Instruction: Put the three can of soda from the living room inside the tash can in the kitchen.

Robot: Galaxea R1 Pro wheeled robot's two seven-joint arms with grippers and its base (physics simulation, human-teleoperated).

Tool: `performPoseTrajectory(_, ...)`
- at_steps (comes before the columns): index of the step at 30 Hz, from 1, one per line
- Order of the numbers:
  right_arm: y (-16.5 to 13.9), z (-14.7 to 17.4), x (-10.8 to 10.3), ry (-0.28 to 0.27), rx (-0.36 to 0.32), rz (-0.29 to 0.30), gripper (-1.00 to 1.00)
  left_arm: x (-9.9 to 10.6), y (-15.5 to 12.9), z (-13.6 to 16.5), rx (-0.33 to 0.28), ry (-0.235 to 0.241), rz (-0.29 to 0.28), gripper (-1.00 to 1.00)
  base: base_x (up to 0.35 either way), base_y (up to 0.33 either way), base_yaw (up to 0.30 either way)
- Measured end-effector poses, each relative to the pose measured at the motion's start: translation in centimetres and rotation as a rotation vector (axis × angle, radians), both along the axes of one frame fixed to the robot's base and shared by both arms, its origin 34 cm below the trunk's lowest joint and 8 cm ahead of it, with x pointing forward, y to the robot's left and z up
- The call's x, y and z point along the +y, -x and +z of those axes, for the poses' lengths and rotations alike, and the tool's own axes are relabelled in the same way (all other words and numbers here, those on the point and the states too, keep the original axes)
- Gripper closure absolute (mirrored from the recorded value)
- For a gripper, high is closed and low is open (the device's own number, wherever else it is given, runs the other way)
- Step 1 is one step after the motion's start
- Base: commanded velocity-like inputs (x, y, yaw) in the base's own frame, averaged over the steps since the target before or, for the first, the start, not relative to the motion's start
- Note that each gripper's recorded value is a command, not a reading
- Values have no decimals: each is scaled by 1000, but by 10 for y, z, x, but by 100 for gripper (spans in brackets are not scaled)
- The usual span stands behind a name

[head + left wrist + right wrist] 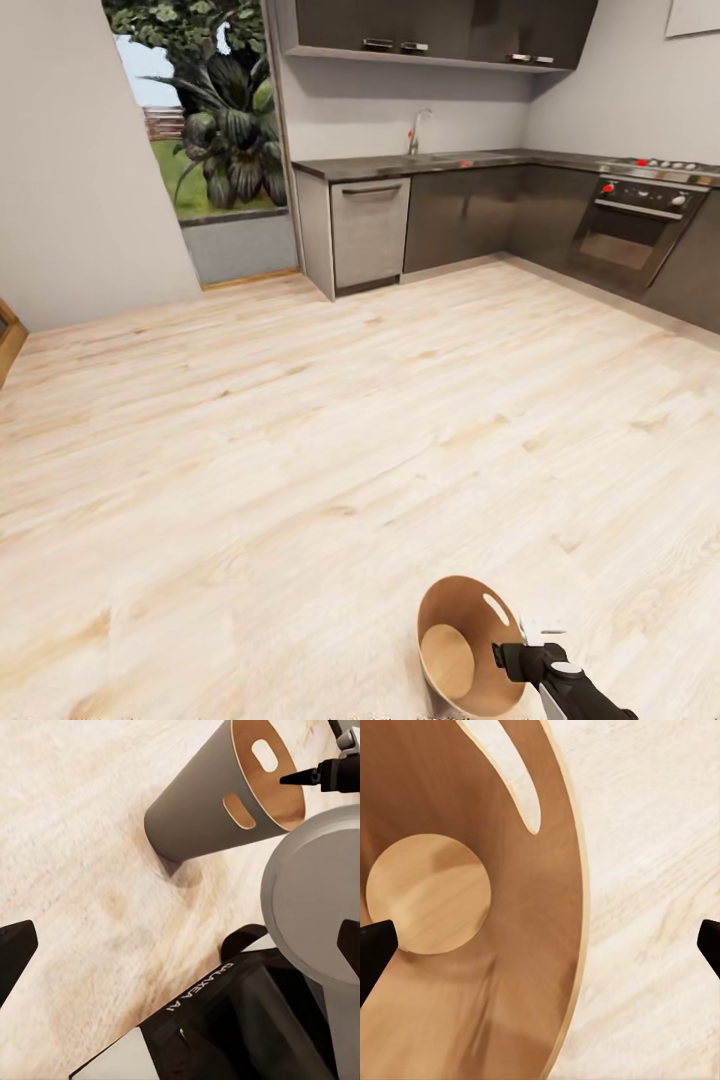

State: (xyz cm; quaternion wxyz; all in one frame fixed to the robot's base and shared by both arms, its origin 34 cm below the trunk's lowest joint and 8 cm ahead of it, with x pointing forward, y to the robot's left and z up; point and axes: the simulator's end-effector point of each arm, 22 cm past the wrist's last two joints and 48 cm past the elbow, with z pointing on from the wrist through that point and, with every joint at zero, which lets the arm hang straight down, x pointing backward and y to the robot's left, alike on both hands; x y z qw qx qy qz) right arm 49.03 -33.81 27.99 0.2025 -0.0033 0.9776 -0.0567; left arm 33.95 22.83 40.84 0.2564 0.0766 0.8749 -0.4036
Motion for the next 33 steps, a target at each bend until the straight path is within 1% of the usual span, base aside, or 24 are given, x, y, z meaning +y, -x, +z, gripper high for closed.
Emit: performPoseTrajectory(33, 19, -19, -1, 1, 52, 0, -100, 0, 12, -11, 52, 0, 0, -100, 0, 0, 0)
